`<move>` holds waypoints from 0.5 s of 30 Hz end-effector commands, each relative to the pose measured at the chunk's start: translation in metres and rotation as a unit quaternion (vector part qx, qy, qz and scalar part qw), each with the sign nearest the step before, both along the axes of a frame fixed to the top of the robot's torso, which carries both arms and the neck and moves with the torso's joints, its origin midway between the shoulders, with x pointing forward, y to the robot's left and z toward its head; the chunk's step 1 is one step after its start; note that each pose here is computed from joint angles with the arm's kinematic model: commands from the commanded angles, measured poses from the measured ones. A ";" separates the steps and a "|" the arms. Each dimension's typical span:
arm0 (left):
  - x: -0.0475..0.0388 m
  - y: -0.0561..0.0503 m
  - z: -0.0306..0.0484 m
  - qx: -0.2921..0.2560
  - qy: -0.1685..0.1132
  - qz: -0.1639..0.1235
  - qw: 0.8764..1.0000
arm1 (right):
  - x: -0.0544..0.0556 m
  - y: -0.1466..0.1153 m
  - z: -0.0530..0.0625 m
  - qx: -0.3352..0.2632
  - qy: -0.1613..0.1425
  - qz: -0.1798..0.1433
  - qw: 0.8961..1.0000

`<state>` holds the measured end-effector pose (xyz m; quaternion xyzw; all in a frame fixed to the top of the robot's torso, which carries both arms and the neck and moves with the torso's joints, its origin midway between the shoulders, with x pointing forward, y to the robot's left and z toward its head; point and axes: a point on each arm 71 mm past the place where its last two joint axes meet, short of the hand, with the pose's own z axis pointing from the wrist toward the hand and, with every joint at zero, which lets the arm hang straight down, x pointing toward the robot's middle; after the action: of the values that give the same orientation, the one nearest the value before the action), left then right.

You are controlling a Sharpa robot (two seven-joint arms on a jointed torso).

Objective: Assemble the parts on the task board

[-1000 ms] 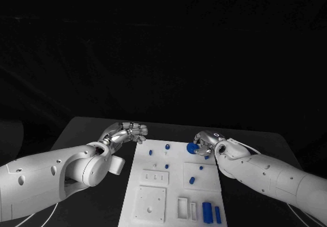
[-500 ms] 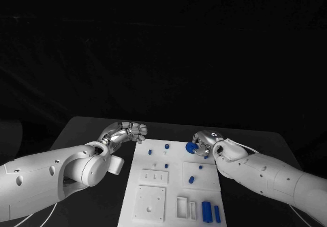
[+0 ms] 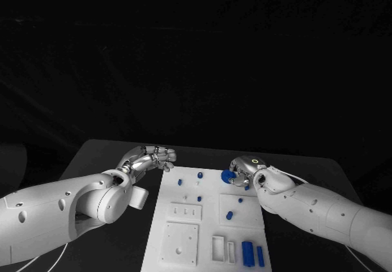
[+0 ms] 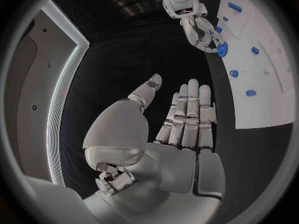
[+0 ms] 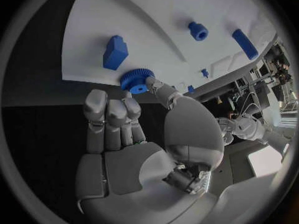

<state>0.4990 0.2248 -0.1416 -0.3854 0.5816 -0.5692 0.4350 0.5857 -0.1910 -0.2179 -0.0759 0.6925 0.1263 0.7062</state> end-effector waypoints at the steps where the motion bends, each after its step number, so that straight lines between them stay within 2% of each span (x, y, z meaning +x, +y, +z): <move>1: -0.0007 -0.002 0.0021 -0.001 -0.005 -0.006 1.000 | -0.003 0.002 -0.011 -0.016 0.025 0.002 1.000; 15: 0.0017 -0.004 0.0017 0.001 -0.007 -0.007 1.000 | -0.003 0.004 -0.012 -0.018 0.031 0.001 0.999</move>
<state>0.5009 0.2233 -0.1415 -0.3834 0.5822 -0.5688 0.4365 0.5859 -0.1895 -0.2179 -0.0745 0.6930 0.1249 0.7061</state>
